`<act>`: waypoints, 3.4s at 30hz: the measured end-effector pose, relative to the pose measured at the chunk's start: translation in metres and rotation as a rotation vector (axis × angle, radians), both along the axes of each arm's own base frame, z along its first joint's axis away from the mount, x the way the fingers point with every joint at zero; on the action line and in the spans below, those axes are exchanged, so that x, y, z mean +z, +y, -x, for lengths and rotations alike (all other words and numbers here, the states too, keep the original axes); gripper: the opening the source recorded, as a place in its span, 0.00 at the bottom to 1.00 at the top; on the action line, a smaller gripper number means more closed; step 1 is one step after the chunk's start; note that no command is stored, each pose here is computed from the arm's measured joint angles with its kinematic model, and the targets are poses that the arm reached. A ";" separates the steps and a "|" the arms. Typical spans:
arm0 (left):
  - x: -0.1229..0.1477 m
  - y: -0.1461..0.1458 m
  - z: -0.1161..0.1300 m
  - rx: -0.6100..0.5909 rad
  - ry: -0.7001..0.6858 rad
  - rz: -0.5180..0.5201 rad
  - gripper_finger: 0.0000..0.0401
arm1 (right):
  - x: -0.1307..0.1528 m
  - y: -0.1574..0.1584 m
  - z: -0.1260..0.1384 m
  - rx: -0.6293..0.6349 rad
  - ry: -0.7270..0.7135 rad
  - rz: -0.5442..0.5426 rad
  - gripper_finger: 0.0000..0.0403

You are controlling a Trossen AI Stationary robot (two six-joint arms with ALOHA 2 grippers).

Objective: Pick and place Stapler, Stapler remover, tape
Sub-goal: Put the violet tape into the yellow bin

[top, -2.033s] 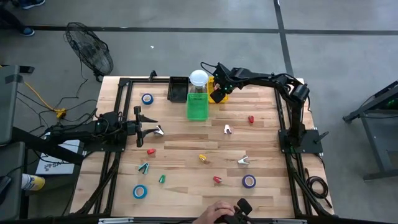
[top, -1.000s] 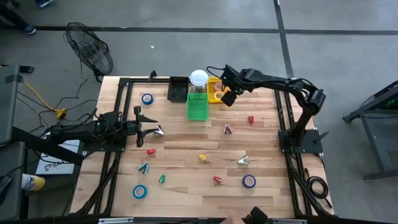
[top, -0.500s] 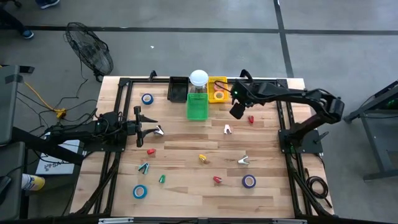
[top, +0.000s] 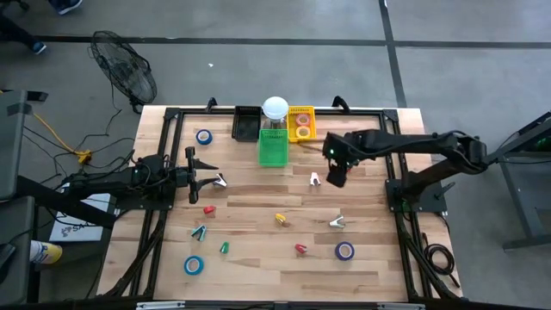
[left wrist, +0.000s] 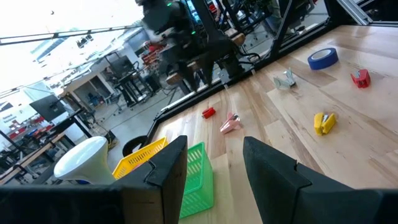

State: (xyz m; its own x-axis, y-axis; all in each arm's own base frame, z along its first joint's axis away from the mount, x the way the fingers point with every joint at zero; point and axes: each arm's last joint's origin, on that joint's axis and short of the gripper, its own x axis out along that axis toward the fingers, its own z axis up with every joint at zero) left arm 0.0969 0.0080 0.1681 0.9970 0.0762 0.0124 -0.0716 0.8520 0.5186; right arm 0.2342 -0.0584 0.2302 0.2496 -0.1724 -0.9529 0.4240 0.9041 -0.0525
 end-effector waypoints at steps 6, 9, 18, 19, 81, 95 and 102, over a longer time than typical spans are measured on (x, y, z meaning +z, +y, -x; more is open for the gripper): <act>0.000 0.000 0.000 0.000 0.000 0.000 0.38 | 0.010 0.042 0.014 0.132 0.055 -0.020 0.48; 0.000 0.000 0.000 0.000 0.000 0.000 0.38 | 0.013 0.064 0.020 0.167 0.074 -0.036 0.48; 0.000 0.000 0.000 0.000 0.000 0.000 0.38 | 0.013 0.115 0.036 0.230 0.133 -0.073 0.48; 0.000 0.000 0.000 0.000 0.000 0.000 0.38 | 0.013 0.120 0.038 0.233 0.138 -0.075 0.48; 0.000 0.000 0.000 0.000 0.000 0.000 0.38 | -0.077 0.233 0.016 -0.078 0.206 -0.232 0.30; 0.000 0.000 0.000 0.000 0.001 0.000 0.38 | -0.064 0.223 0.010 0.030 0.178 -0.276 0.05; 0.000 0.000 0.000 0.000 0.000 0.000 0.38 | -0.044 0.193 -0.003 0.072 0.082 -0.267 0.05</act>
